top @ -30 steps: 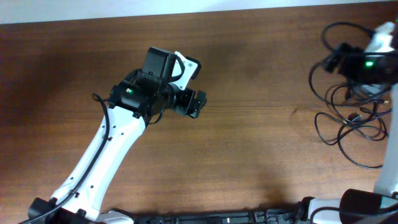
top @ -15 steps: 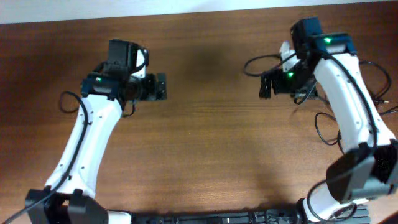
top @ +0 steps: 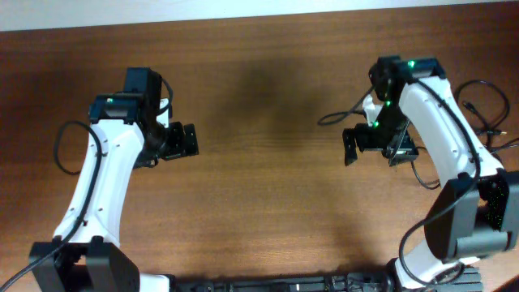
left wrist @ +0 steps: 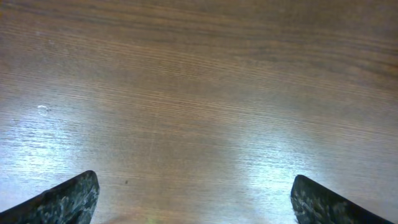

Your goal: Untangle cables

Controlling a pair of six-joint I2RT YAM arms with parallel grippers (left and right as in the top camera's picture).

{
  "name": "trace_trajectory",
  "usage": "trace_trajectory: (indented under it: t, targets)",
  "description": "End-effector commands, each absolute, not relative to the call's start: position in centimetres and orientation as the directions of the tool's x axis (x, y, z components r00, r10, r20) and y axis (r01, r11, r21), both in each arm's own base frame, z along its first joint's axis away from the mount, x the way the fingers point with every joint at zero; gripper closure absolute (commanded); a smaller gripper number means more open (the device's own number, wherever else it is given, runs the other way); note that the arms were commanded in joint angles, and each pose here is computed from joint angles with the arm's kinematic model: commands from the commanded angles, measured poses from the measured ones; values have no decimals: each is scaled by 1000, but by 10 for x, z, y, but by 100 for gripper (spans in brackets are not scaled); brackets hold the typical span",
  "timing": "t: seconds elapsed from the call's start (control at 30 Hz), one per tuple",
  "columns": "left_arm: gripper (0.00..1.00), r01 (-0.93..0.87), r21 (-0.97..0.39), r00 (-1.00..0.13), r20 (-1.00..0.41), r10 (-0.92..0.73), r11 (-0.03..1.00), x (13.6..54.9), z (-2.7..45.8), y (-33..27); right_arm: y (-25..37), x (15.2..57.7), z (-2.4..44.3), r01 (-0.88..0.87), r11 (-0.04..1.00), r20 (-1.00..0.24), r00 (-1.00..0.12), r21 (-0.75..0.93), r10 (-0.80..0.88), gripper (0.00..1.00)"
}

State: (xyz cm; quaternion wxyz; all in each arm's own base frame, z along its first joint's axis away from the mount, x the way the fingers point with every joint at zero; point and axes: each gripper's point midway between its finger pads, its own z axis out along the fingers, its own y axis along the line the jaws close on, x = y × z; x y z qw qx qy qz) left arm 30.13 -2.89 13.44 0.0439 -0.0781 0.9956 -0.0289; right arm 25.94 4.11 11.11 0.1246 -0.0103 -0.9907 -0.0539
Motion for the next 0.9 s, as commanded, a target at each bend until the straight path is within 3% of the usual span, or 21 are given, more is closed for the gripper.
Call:
trace_trajectory:
  t: [0.0, 0.17, 0.23, 0.3, 0.47, 0.63, 0.87]
  targets:
    - [1, -169, -56, -982, -72, -173, 984, 287, 122, -26, 40, 246, 107, 39, 994, 180, -983, 100, 20, 1]
    - [1, -152, -105, -944, -280, -175, 983, 277, 126, -25, 40, 241, 122, 69, 988, -129, -988, 141, 87, 1]
    - [1, -131, -138, -881, -438, -179, 982, 273, 140, -25, 39, 236, 145, 40, 986, -306, -948, 164, 89, 1]
    - [1, -103, -172, -787, -588, -186, 980, 265, 158, -24, 32, 227, 174, 23, 988, -493, -865, 154, 97, 1]
    - [1, -73, -195, -579, -790, -201, 978, 245, 187, -17, 22, 195, 232, -4, 988, -763, -636, 153, 115, 1]
    - [1, -58, -205, -519, -830, -205, 977, 233, 204, -16, 20, 173, 259, -30, 986, -854, -504, 163, 126, 1]
    - [1, -58, -205, -522, -828, -205, 977, 234, 203, -16, 20, 171, 260, -32, 986, -859, -496, 163, 126, 1]
